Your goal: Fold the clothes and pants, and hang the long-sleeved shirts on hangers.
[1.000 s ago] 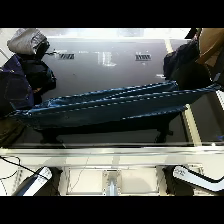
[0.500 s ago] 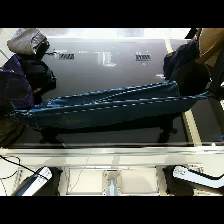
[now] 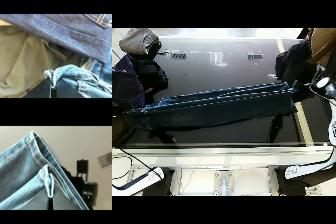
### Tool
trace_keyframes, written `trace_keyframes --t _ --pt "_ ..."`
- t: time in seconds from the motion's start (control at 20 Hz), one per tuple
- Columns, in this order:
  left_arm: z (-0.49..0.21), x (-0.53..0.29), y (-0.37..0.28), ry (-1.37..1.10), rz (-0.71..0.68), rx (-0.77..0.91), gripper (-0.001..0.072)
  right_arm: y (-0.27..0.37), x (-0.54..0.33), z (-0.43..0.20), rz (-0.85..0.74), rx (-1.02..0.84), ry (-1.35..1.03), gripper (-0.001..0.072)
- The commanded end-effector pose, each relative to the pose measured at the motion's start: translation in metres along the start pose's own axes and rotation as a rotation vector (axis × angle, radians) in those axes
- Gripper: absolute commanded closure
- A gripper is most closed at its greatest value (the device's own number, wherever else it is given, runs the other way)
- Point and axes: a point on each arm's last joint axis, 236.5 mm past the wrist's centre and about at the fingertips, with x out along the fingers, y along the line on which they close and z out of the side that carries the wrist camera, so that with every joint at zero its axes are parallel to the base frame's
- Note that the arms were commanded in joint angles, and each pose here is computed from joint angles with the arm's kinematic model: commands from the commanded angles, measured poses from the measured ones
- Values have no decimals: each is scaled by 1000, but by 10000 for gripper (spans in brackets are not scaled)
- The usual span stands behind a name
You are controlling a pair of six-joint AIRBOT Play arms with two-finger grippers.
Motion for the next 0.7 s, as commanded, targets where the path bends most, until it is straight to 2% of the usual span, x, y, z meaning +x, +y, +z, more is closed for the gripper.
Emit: trace_keyframes --t 0.0,0.05,0.1,0.15,0.2,0.3,0.45,0.65 --pt "0 20 -6 9 20 5 684 14 36 -5 17 51 -23 677" --pt "2 21 -8 0 15 1 667 17 38 -5 19 40 -27 658" --pt "5 20 -10 -13 11 5 481 21 38 -1 26 36 -44 502" --pt "10 19 -11 -33 5 3 57 27 35 5 38 38 -58 199" --pt "15 16 -12 -57 0 -6 2 31 31 15 49 44 -80 93" --pt "30 7 -15 -120 -13 -12 3 44 14 42 87 64 -139 93" --pt "65 -28 -21 -282 -49 -18 4 60 -26 72 110 -24 -170 93" --pt "108 -106 -41 -537 -118 8 6 46 -60 54 47 -162 -66 95"
